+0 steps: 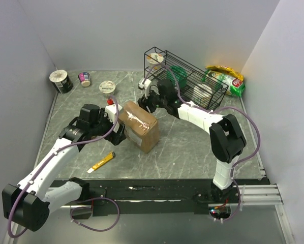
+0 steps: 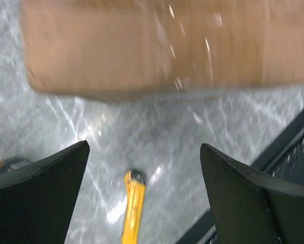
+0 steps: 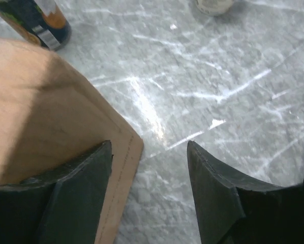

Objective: Unpack the express box

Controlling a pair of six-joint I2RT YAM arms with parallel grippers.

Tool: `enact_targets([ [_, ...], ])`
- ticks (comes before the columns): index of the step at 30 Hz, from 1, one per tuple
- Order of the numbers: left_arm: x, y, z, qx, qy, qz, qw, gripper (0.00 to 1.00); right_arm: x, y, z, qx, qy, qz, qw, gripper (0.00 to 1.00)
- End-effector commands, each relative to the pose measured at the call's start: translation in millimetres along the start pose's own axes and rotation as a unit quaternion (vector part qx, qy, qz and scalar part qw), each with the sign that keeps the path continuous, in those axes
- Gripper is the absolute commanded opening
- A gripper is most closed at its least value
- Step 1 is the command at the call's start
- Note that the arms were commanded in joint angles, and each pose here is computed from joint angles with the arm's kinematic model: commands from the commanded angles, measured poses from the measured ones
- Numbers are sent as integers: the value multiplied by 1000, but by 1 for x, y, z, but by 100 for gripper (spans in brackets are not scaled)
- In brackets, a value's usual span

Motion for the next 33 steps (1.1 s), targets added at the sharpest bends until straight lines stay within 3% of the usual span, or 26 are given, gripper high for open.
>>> enact_targets([
  [1, 26, -6, -7, -53, 19, 23, 998, 96, 41, -27, -33, -14, -49, 51, 997, 71],
  [6, 42, -13, 26, -114, 94, 56, 987, 96, 108, -54, -56, -40, -83, 96, 991, 77],
  [9, 41, -14, 51, -133, 126, 57, 981, 99, 133, -46, -53, -37, -89, 108, 989, 80],
  [12, 37, -16, 77, -147, 152, 62, 975, 92, 152, -31, -47, -47, -97, 112, 988, 82],
  [16, 24, -15, 111, -141, 185, 55, 971, 90, 175, -8, -43, -55, -110, 105, 987, 83],
  [25, 7, -12, 133, -142, 200, 52, 968, 88, 179, 29, 12, -32, -49, 60, 996, 84],
  [33, -7, -9, 152, -140, 209, 37, 967, 73, 182, 36, 21, -37, -44, 58, 997, 84],
])
Point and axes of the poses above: each gripper's point midway between its finger pads, its own x axis back along the fingers, its own y axis along the line the jaws close on, z = x × y, the point moved 2 cm from there along x, back along the fingers, and after that the axes turned 10 degrees about -x, right-handed, at the moved point
